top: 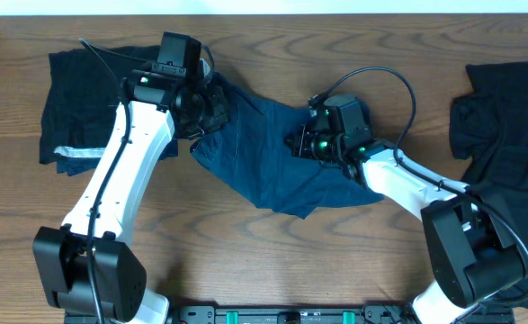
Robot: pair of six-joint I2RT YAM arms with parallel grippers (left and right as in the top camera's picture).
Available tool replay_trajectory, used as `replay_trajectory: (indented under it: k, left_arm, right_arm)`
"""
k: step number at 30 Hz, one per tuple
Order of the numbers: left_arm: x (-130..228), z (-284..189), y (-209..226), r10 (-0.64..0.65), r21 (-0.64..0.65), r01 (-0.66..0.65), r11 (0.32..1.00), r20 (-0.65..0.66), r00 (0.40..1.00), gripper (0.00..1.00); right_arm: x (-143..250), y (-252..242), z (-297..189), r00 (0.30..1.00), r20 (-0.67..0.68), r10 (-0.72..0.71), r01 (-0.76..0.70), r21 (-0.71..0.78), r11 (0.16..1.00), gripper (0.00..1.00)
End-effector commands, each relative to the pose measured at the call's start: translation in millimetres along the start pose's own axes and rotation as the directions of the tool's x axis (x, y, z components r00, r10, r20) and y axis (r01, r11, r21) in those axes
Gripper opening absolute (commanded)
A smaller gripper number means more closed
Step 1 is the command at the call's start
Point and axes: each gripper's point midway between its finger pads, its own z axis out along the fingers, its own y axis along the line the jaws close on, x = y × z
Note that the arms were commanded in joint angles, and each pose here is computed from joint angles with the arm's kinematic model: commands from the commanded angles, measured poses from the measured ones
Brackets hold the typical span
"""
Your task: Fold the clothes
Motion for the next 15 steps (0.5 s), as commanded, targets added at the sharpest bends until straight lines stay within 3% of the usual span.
replay_trajectory:
  k: [1, 10, 15]
  left_arm:
    - [-8, -21, -16, 0.008, 0.048, -0.010, 0.999, 0.042, 0.999, 0.06]
    - [-10, -28, -19, 0.014, 0.051, -0.017, 0.999, 0.049, 0.999, 0.06]
    - [-7, -27, -17, 0.024, 0.045, -0.026, 0.999, 0.039, 0.999, 0.06]
  right_arm:
    - [9, -9, 15, 1.000, -0.018, -0.019, 0.020, 0.034, 0.999, 0.01]
    - [53, -31, 63, 0.993, -0.117, -0.026, 0.032, 0.053, 0.998, 0.01]
    - [54, -30, 66, 0.992, -0.119, -0.032, 0.037, 0.040, 0.999, 0.01]
